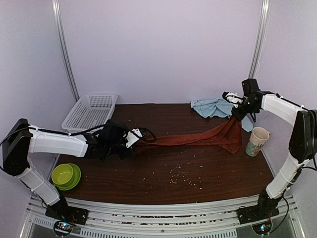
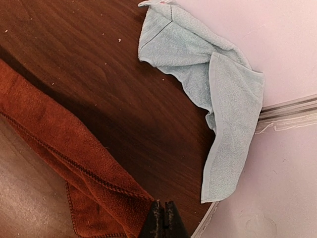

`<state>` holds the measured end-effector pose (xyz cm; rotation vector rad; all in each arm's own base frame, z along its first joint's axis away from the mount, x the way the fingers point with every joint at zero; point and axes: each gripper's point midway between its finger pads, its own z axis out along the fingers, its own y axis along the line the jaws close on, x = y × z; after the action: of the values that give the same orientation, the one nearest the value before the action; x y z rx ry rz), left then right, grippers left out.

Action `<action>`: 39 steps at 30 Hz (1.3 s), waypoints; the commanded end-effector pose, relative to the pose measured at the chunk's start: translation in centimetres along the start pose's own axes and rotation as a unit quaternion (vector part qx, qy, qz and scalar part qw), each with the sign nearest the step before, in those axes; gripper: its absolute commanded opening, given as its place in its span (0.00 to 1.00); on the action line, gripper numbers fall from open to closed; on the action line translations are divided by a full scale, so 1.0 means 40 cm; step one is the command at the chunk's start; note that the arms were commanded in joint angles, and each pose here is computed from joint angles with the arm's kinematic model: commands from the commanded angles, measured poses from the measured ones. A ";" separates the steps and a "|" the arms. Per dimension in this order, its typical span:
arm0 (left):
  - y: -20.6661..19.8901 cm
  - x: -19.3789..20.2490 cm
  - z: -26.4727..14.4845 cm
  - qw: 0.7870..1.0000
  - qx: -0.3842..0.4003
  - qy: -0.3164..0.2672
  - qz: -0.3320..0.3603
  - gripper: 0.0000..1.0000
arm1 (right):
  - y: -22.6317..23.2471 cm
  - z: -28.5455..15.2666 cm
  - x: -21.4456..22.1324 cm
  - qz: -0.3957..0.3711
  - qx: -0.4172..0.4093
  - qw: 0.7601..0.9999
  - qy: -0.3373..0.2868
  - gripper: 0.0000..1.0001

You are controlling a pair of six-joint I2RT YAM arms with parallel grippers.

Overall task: Roll the towels
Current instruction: Flatten out the towel at the center of the board.

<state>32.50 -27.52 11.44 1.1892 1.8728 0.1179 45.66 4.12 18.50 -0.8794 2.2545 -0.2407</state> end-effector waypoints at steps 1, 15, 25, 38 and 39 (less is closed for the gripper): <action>0.008 -0.049 -0.026 0.993 0.054 -0.049 -0.088 0.00 | 0.038 -0.034 0.021 -0.046 -0.029 0.998 0.008 0.00; 0.056 0.030 0.062 0.980 0.012 0.001 -0.198 0.00 | 0.117 -0.069 0.121 -0.151 -0.097 0.981 0.067 0.00; 0.210 0.069 -0.018 0.959 -0.149 0.002 -0.242 0.00 | 0.150 -0.110 0.066 -0.163 -0.145 0.976 0.016 0.00; 0.221 0.155 -0.009 0.946 -0.199 0.053 -0.250 0.00 | 0.171 0.057 0.003 -0.080 -0.049 0.995 0.045 0.24; 0.214 0.160 -0.003 0.947 -0.196 0.056 -0.250 0.00 | 0.159 0.060 0.000 -0.073 -0.032 0.996 0.048 0.26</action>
<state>37.12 -18.63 13.26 0.4711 2.0515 0.2411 41.24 10.32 13.26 -1.3101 2.2854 -0.1127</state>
